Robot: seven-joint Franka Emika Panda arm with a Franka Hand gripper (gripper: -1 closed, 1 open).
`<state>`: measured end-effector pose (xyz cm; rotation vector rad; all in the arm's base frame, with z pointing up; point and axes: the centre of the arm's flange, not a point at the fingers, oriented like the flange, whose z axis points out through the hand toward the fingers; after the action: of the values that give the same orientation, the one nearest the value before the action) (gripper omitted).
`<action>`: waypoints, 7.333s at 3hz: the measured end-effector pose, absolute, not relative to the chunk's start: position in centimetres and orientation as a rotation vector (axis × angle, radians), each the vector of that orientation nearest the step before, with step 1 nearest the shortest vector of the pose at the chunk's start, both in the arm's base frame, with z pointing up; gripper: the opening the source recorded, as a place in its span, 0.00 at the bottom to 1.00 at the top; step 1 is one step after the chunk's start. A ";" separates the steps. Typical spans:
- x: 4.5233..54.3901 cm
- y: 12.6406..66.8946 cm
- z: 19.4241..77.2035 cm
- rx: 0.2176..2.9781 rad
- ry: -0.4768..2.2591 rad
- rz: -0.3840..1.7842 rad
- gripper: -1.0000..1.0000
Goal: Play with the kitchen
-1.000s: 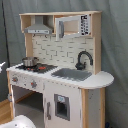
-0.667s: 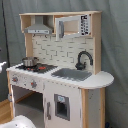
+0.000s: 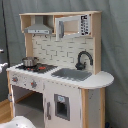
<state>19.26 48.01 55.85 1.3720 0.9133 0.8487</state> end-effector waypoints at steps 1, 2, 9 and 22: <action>19.0 46.7 56.4 1.420 0.922 0.763 1.00; 19.0 45.1 57.1 1.474 0.939 0.668 1.00; 25.7 35.4 48.5 1.872 1.497 0.095 1.00; 28.2 38.2 31.5 2.072 2.245 0.265 0.00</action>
<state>28.15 38.21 31.47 2.0721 2.2452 0.2651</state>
